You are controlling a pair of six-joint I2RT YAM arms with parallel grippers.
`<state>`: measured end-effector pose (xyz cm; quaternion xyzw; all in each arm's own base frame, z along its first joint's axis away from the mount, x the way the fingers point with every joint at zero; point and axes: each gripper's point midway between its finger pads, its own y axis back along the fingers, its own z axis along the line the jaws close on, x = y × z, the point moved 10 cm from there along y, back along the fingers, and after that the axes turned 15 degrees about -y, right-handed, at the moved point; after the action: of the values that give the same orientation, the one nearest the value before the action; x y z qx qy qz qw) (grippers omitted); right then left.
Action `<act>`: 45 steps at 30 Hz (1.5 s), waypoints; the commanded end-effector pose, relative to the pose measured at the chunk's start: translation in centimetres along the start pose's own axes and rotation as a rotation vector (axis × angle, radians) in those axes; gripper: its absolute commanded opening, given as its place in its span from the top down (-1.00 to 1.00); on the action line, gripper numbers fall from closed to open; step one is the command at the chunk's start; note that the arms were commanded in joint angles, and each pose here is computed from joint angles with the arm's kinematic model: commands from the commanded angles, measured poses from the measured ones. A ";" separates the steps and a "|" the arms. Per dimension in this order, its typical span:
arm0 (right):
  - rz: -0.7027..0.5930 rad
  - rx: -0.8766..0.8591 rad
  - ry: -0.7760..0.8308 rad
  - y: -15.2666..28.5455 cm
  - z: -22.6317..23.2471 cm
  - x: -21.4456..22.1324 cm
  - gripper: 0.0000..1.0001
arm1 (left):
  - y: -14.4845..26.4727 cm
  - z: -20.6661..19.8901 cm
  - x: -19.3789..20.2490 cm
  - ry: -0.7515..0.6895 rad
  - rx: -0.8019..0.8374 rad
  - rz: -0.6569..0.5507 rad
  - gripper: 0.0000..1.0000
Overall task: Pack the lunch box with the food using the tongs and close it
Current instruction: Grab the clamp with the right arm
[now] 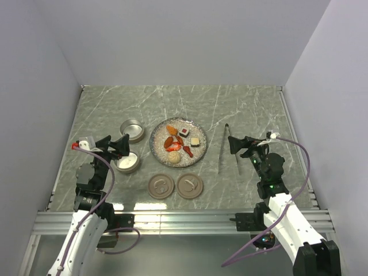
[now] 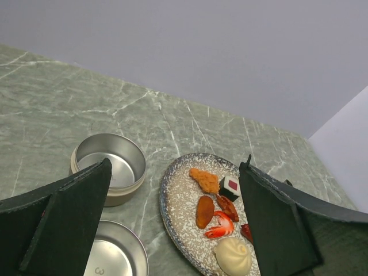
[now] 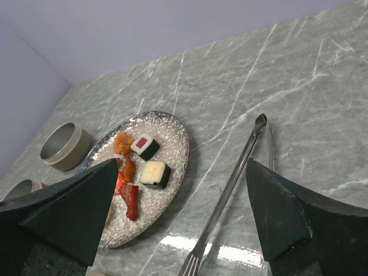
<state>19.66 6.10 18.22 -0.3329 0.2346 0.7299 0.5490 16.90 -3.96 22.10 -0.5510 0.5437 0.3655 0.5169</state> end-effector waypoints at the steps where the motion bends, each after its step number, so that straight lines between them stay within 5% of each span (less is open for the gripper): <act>1: -0.050 -0.048 0.028 -0.4 1.1 -1.2 -0.98 | -0.2 0.0 -0.4 -0.013 0.006 -0.024 -0.99; 9: -0.043 -0.043 0.062 -0.8 1.5 -1.0 -0.99 | -0.2 -0.2 -0.5 -0.006 0.024 -0.038 -0.99; 14: -0.003 0.112 0.105 -3.0 2.7 -1.6 -0.99 | -0.2 -0.2 0.1 0.003 0.036 -0.031 -0.99; 26: 0.329 0.575 0.171 -11.7 -0.2 1.7 -0.99 | -1.1 -0.3 0.4 0.048 0.027 0.017 -0.99; 45: 0.565 0.827 0.201 -14.3 -3.0 6.0 -0.99 | -1.3 -0.4 0.6 0.048 0.038 0.059 -0.99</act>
<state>32.44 11.59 11.65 -0.0876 0.6324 0.6651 0.3873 18.18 -4.42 20.20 -0.5267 0.5811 0.3825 0.4884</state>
